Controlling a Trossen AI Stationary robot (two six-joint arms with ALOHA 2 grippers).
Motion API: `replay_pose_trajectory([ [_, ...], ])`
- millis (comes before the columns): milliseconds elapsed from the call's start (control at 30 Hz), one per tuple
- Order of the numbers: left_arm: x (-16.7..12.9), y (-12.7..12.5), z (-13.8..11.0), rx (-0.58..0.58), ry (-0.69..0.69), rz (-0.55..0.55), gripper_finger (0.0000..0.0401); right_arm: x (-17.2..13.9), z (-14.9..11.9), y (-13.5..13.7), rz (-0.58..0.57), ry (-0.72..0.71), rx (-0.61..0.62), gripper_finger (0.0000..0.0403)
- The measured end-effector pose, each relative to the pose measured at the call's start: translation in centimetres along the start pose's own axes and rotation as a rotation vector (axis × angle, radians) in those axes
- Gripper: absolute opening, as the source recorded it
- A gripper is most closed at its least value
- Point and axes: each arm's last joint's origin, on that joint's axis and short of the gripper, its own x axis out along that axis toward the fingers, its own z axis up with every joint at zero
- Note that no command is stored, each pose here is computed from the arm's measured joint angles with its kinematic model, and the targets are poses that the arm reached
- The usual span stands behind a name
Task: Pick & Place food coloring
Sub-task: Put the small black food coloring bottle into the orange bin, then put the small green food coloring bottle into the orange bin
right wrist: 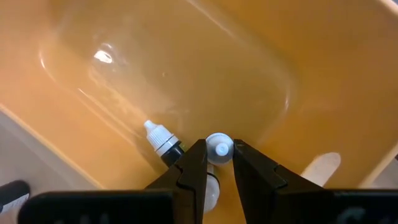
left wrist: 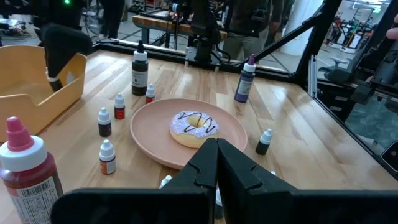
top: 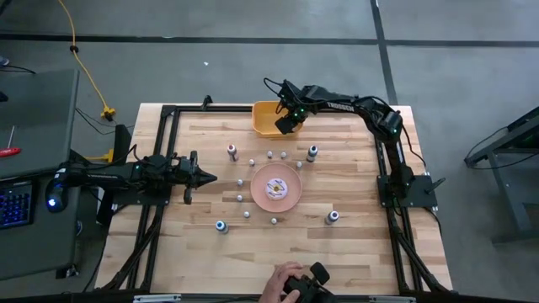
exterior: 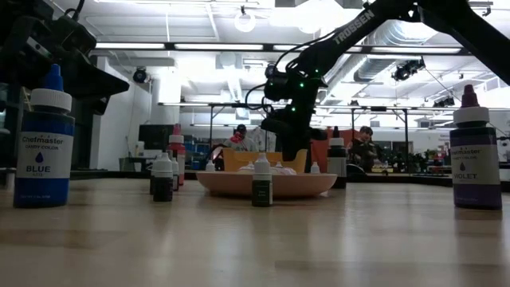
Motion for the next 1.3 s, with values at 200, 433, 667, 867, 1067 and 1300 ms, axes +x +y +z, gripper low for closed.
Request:
replay_pose_trajectory([
  [200,0.00,0.00,0.00,0.000,0.000,0.000,0.0001,-0.02,-0.11,-0.03,-0.003,0.011,-0.002,0.0067],
  [433,0.00,0.00,0.00,0.000,0.000,0.000,0.0001,-0.04,-0.23,-0.07,-0.008,0.023,-0.003,0.0067],
  [667,0.00,0.00,0.00,0.000,0.000,0.000,0.0001,-0.05,-0.23,-0.04,-0.005,0.023,-0.009,0.0068],
  [867,0.00,0.00,-0.01,0.000,0.000,0.000,0.0001,-0.05,-0.23,0.00,0.009,0.026,-0.020,0.0069],
  [1067,0.00,0.00,0.00,0.000,0.000,0.000,0.0001,-0.07,-0.23,0.01,0.007,0.025,-0.027,0.0120],
  [1300,0.00,0.00,0.00,0.000,0.000,0.000,0.0001,-0.07,-0.20,-0.09,-0.032,0.015,-0.027,0.0174],
])
